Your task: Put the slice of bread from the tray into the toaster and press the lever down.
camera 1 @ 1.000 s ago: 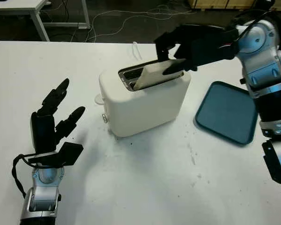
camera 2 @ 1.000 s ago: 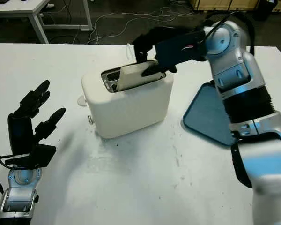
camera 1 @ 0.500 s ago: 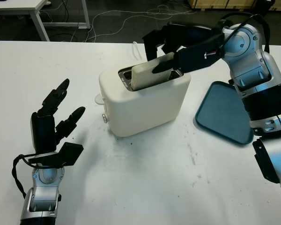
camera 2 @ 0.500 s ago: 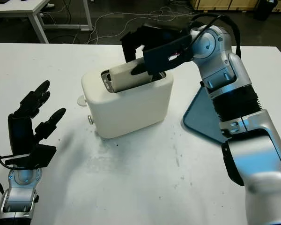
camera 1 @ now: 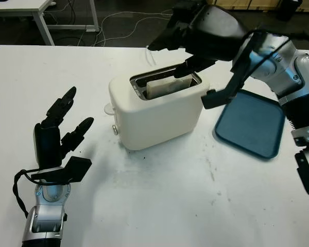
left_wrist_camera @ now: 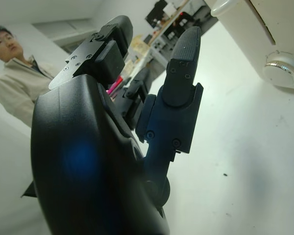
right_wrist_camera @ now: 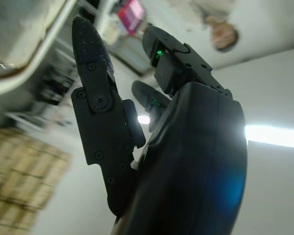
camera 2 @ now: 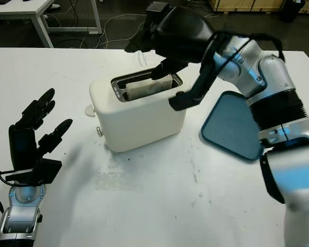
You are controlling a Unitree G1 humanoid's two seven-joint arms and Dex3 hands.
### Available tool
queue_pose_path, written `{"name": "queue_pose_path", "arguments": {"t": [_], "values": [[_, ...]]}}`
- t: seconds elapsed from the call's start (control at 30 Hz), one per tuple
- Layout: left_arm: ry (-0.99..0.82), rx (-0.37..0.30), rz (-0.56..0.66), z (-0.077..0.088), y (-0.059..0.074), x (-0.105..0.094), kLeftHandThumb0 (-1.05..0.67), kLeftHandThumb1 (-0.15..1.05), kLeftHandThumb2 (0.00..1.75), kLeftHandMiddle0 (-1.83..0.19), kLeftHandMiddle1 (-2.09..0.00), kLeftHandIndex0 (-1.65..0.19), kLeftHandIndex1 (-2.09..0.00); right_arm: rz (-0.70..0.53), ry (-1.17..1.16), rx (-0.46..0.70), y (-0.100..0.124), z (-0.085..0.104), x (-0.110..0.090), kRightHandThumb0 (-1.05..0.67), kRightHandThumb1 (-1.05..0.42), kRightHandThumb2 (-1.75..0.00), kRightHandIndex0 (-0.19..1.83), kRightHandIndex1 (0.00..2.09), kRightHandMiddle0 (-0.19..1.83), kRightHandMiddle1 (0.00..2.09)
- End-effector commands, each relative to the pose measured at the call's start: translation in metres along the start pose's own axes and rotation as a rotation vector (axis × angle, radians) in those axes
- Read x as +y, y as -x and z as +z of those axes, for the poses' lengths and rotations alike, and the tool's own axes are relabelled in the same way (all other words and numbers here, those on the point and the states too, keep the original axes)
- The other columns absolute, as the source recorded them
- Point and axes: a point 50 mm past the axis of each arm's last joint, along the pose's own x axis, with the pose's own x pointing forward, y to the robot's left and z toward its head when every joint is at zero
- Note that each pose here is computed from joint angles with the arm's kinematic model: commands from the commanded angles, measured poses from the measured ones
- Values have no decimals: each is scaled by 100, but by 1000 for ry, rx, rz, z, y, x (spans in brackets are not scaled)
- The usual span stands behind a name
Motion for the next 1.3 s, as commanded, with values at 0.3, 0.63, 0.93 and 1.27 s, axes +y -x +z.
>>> {"name": "queue_pose_path", "arguments": {"t": [0.3,0.63,0.93,1.27], "values": [[-186,-320,-184,44,-22,33,-41,92,10,-74,-2,-66,-3,-339,36,-7,26,3,3,-35,-77,0,84,74,100,21],[-336,-507,-316,72,-37,46,-32,92,27,-92,-9,-80,-6,-367,-505,389,88,18,55,-11,-82,-1,109,41,108,8],[-361,-486,-363,68,-39,42,-30,92,30,-104,-14,-80,-3,-539,-984,745,146,46,68,-11,-92,-9,104,32,96,0],[-403,-473,-368,63,-38,37,-29,92,32,-73,-171,-81,-2,-573,-1030,914,165,77,76,-23,-92,-13,106,27,96,1]]}}
